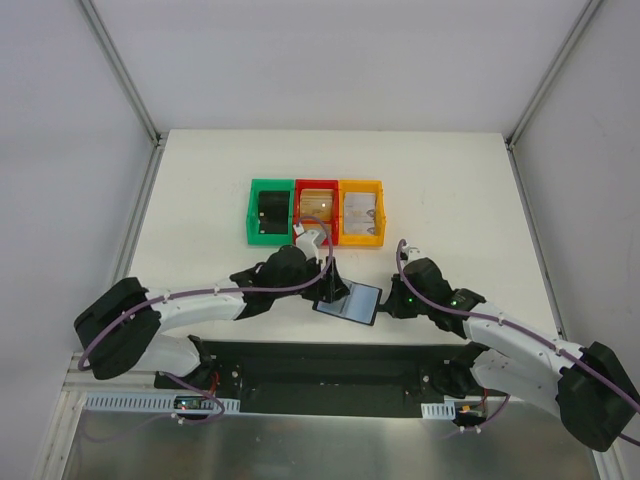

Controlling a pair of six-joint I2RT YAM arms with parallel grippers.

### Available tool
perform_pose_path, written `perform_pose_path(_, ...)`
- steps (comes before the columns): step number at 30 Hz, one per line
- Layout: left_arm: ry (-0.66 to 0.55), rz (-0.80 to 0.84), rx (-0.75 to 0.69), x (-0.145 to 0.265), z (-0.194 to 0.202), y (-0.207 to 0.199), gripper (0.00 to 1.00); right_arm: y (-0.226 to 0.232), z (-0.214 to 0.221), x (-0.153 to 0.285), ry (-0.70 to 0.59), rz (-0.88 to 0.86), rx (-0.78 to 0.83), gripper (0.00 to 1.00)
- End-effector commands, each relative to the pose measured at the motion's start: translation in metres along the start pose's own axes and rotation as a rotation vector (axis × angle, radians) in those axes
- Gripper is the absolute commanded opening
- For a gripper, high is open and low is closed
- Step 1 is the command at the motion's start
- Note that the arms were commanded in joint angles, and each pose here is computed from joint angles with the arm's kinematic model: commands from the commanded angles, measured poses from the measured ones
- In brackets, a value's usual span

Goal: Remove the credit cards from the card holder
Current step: Remove the credit card from the card holder.

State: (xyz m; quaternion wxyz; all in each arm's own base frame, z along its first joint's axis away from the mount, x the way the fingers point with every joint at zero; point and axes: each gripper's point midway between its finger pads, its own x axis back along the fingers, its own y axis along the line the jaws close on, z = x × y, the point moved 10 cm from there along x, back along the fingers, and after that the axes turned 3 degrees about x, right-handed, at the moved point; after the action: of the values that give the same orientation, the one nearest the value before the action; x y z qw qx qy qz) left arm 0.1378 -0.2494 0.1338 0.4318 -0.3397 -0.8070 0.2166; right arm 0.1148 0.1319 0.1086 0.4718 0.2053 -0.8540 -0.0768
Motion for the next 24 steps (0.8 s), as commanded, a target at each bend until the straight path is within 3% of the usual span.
perform_pose_path(1,-0.074,-0.049,-0.022,0.009,-0.010,0.003,0.67,0.003,-0.005,0.002,-0.024,-0.013,0.007,0.00)
perform_pose_path(10,0.030,-0.106,0.018,-0.009,0.002,0.016,0.65,0.003,-0.005,0.002,-0.022,-0.018,0.007,0.00)
perform_pose_path(24,0.053,-0.078,0.020,-0.014,0.006,0.016,0.64,0.002,-0.003,0.001,-0.020,-0.016,0.002,0.00)
